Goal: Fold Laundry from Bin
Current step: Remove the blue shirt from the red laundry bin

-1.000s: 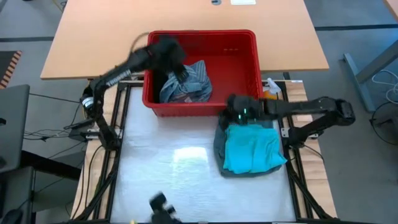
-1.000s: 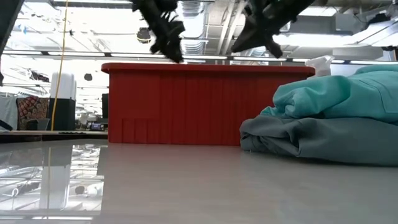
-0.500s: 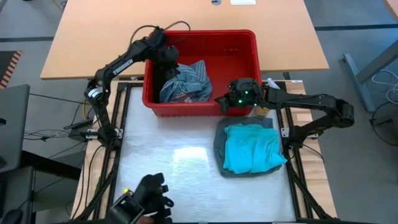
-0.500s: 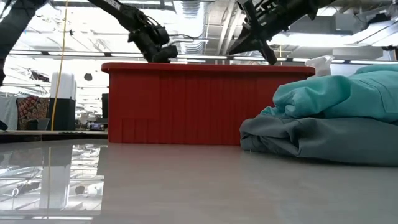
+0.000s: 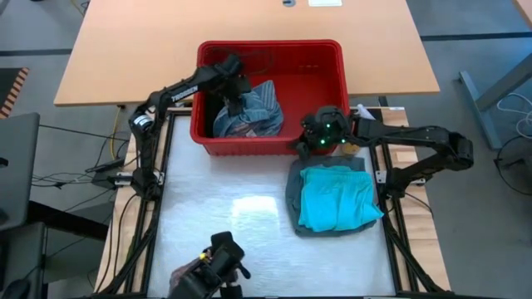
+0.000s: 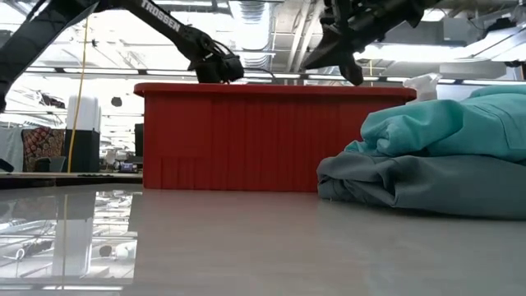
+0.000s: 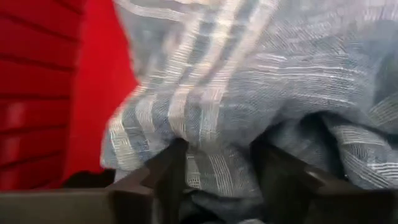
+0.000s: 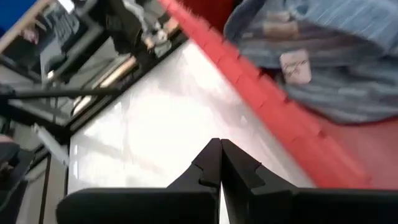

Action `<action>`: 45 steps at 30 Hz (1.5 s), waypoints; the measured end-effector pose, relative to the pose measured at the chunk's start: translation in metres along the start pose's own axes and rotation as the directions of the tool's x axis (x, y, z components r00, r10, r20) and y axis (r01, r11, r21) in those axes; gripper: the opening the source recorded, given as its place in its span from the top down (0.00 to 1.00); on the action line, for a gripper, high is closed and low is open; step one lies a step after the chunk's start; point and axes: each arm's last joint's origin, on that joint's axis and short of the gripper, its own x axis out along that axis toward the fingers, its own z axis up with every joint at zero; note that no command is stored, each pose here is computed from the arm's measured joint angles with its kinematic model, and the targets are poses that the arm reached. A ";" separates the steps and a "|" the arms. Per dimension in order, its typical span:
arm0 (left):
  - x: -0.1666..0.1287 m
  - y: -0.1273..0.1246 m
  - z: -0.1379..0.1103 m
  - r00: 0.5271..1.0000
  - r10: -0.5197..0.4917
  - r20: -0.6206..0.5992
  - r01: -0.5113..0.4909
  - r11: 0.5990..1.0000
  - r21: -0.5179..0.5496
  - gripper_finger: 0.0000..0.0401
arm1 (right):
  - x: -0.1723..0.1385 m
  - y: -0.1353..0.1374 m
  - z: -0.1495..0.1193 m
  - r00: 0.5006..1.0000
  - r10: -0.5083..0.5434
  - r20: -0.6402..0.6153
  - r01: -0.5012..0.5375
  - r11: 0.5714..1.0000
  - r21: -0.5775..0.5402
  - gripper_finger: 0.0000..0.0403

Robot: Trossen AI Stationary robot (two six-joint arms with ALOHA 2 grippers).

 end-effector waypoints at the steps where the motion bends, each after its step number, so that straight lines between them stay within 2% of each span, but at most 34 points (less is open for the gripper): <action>1: 0.004 -0.004 0.001 1.000 -0.011 -0.013 0.011 1.000 0.005 0.61 | 0.000 0.001 -0.002 1.000 -0.002 -0.017 0.002 1.000 -0.003 0.92; 4: 0.013 -0.016 0.006 0.998 -0.018 -0.056 0.018 1.000 -0.001 0.82 | 0.001 0.006 -0.009 0.998 0.000 -0.063 -0.002 0.999 -0.036 0.92; 6: 0.014 -0.021 0.010 0.997 0.013 -0.077 -0.018 0.998 -0.055 0.95 | 0.002 0.009 -0.013 0.996 0.003 -0.090 -0.008 0.998 -0.061 0.92; 10: 0.000 -0.034 0.022 0.996 0.031 -0.079 -0.041 0.992 -0.121 0.99 | -0.004 0.016 -0.021 0.991 0.009 -0.136 -0.022 0.995 -0.094 0.92; 14: -0.063 -0.044 0.051 0.990 0.117 0.083 -0.105 0.986 -0.127 1.00 | -0.025 0.023 -0.024 0.990 0.004 -0.143 -0.026 0.988 -0.153 0.92; 18: -0.139 -0.049 0.072 0.937 0.179 0.298 -0.117 0.969 -0.216 1.00 | -0.044 0.028 -0.025 0.994 0.018 -0.111 -0.041 0.978 -0.206 0.92; 19: -0.160 -0.052 0.076 0.915 0.184 0.360 -0.099 0.965 -0.241 1.00 | -0.049 0.029 -0.025 0.994 0.028 -0.101 -0.049 0.975 -0.215 0.92; 21: -0.210 -0.057 0.078 0.838 0.189 0.512 -0.042 0.958 -0.285 1.00 | -0.057 0.030 -0.027 0.996 0.046 -0.079 -0.064 0.970 -0.234 0.92; 25: -0.301 -0.076 0.067 0.605 0.172 0.778 0.107 0.950 -0.294 1.00 | -0.062 0.030 -0.032 0.996 0.055 -0.077 -0.074 0.960 -0.269 0.92; 30: -0.388 -0.099 0.034 0.325 0.165 0.931 0.229 0.942 -0.247 1.00 | -0.062 0.033 -0.031 0.994 0.083 -0.072 -0.103 0.935 -0.340 0.92; 32: -0.416 -0.107 0.015 0.237 0.143 0.961 0.268 0.941 -0.206 1.00 | -0.063 0.037 -0.030 0.991 0.124 -0.056 -0.136 0.920 -0.367 0.92; 33: -0.426 -0.110 0.006 0.207 0.127 0.970 0.290 0.939 -0.185 1.00 | -0.065 0.039 -0.028 0.988 0.149 -0.044 -0.155 0.914 -0.376 0.92; 35: -0.440 -0.118 -0.008 0.175 0.069 0.982 0.332 0.935 -0.125 1.00 | -0.067 0.043 -0.024 0.978 0.210 -0.006 -0.196 0.901 -0.388 0.92; 38: -0.450 -0.130 -0.024 0.162 -0.080 0.984 0.364 0.931 0.016 1.00 | -0.070 0.053 -0.019 0.948 0.316 0.032 -0.279 0.877 -0.391 0.92; 41: -0.449 -0.142 -0.032 0.192 -0.218 0.957 0.376 0.917 0.133 1.00 | -0.074 0.069 -0.015 0.897 0.430 0.097 -0.355 0.835 -0.421 0.92; 45: -0.453 -0.154 -0.046 0.186 -0.391 0.902 0.392 0.871 0.297 1.00 | -0.073 0.095 -0.014 0.808 0.556 0.195 -0.396 0.758 -0.518 0.92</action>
